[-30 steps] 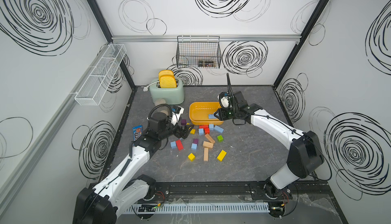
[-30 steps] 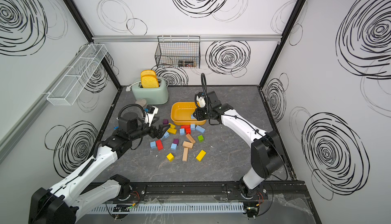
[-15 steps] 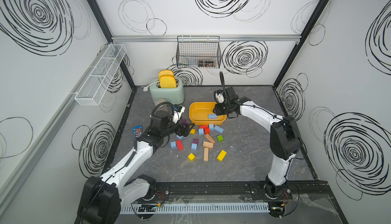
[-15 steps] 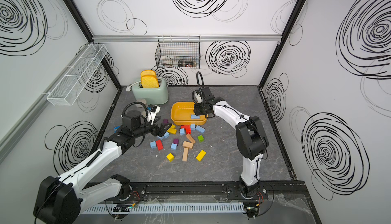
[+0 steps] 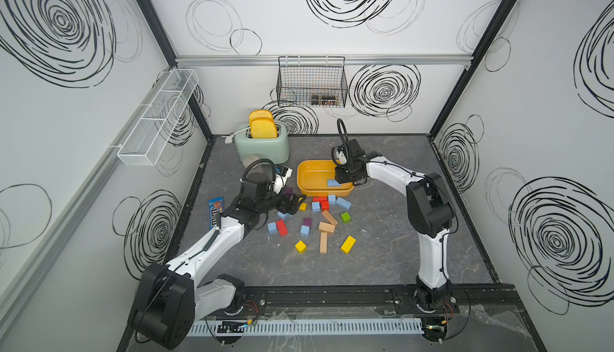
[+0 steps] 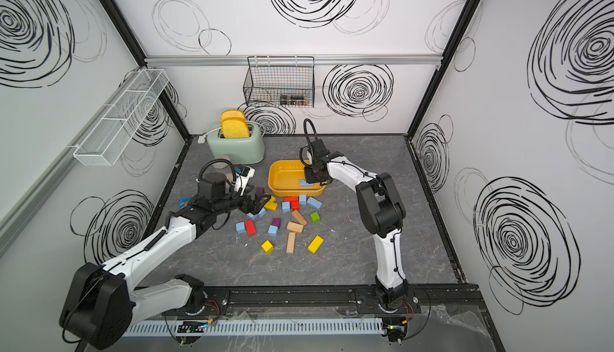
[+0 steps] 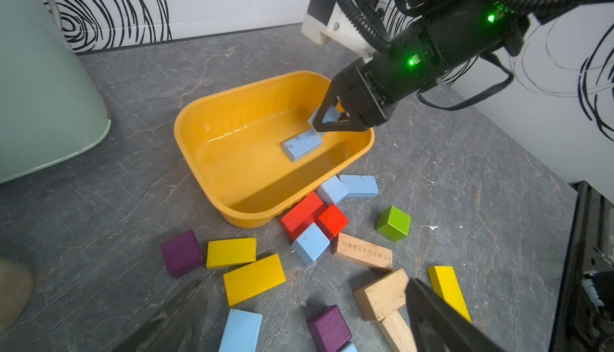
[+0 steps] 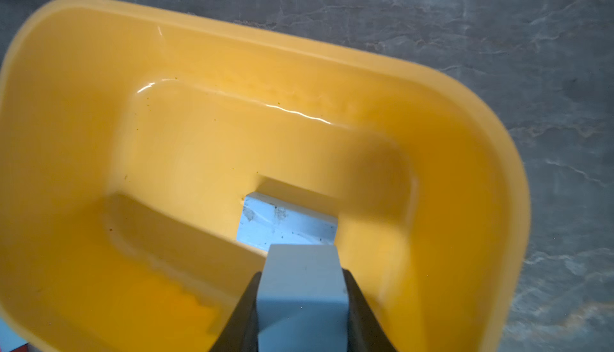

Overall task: Pick out the blue building blocks
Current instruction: Place the building block in the storage box, then pick up the building block from the center of the board.

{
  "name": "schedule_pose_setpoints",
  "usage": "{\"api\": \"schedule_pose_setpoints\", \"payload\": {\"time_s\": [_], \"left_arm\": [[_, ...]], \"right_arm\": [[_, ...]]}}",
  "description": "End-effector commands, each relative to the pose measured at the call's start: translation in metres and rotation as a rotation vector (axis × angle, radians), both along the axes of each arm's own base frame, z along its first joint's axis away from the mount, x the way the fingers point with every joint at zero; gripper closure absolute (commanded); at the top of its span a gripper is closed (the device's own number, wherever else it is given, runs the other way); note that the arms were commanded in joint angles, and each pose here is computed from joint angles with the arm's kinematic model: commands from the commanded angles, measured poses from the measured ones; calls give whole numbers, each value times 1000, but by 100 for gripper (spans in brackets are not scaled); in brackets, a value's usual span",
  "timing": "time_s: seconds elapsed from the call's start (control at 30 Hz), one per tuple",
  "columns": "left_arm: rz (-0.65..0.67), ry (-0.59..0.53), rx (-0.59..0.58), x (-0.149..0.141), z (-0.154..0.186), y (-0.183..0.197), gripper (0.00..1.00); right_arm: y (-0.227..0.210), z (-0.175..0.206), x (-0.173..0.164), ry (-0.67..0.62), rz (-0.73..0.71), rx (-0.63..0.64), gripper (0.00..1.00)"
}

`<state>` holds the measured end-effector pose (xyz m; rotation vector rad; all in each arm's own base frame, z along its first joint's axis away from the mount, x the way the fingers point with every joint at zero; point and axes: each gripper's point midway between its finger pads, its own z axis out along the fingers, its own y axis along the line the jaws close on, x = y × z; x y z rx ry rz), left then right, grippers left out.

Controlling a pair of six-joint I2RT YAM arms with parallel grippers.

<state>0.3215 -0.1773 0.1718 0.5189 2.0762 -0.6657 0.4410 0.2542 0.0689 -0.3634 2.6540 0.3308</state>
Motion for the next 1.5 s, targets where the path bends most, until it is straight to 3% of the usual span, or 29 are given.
{"api": "schedule_pose_setpoints", "payload": {"time_s": [0.0, 0.47, 0.7, 0.93, 1.47], "left_arm": [[-5, -58, -10, 7, 8, -1, 4], [-13, -55, 6, 0, 2, 1, 4], [-9, -57, -6, -2, 8, 0, 4], [0, -76, 10, -6, 23, 4, 4], [2, -136, 29, -29, 56, 9, 4]], "right_arm": [[-4, -2, 3, 5, 0, -28, 74], [0, -6, 2, 16, 2, -35, 50], [3, 14, 2, -17, 11, -19, 45], [8, 43, -2, -68, 26, 3, 26], [3, 104, -37, -166, 69, 110, 6]]}}
